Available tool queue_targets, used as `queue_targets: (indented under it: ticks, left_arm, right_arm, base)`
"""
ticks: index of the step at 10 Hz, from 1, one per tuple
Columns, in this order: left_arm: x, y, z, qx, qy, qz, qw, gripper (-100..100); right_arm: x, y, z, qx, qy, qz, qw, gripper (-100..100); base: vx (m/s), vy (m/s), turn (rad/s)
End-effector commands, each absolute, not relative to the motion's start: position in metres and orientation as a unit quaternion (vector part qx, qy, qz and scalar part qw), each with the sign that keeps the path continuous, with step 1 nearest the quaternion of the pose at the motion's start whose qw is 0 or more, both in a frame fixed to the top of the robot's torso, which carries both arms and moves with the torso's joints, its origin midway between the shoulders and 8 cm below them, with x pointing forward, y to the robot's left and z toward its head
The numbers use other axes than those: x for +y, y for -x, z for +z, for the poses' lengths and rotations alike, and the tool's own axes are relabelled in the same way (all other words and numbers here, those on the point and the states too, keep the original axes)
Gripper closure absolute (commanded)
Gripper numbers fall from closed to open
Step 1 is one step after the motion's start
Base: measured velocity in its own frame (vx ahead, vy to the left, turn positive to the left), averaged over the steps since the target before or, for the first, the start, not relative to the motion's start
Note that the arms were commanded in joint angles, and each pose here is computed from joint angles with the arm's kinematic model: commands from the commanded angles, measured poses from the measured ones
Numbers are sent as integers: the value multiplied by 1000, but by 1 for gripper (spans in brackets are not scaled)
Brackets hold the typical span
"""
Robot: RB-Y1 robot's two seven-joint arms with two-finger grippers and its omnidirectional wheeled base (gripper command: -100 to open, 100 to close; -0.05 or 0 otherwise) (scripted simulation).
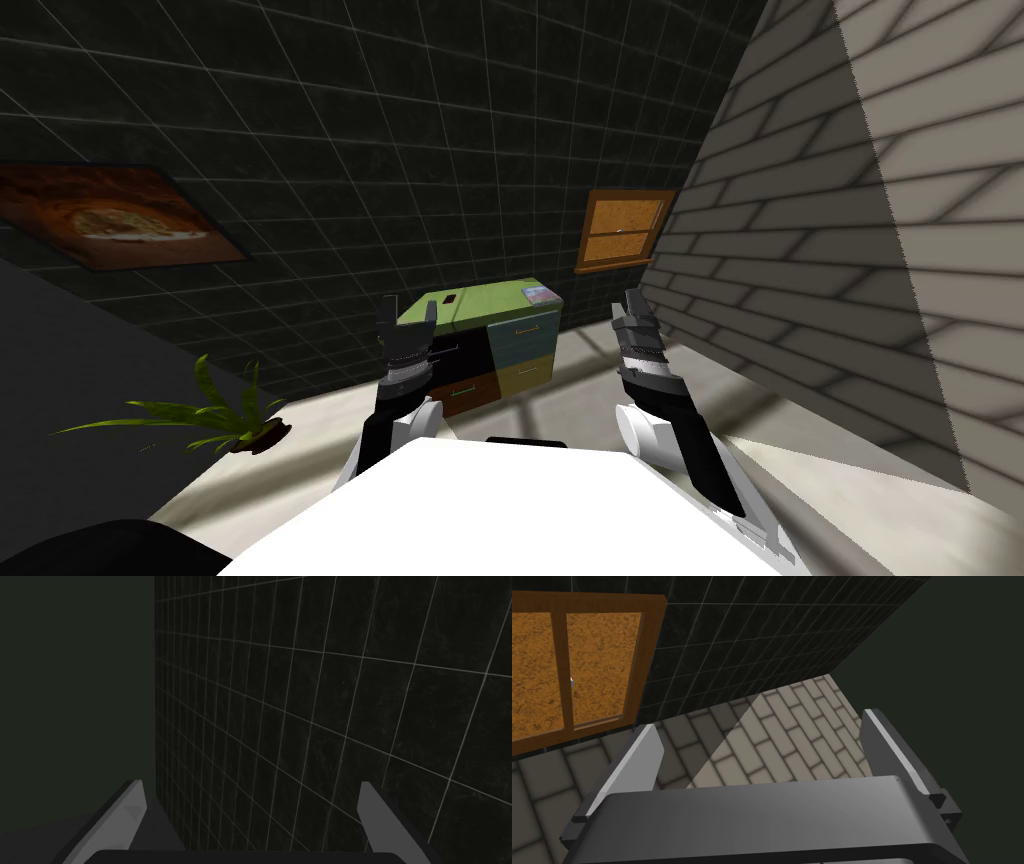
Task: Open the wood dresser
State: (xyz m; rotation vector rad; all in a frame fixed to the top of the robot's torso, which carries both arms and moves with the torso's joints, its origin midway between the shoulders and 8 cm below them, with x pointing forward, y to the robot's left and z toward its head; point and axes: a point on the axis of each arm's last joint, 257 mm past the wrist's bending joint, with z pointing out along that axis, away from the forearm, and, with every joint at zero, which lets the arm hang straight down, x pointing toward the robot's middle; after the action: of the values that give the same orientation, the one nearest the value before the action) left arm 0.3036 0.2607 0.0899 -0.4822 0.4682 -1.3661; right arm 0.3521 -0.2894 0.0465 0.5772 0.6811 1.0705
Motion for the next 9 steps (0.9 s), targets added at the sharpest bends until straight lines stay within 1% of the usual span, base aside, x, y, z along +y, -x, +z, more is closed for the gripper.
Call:
queue_targets:
  ticks: [1, 9]
  left_arm:
    - [261, -304, 90, 212, 218, -619, 724, 0]
    - [261, -303, 90, 212, 218, -619, 724, 0]
  right_arm:
    - [-289, -352, 47, 314, -266, 493, 767, 0]
    - [-289, -352, 47, 314, -266, 493, 767, 0]
  base:
    - [0, 0, 0]
    - [0, 0, 0]
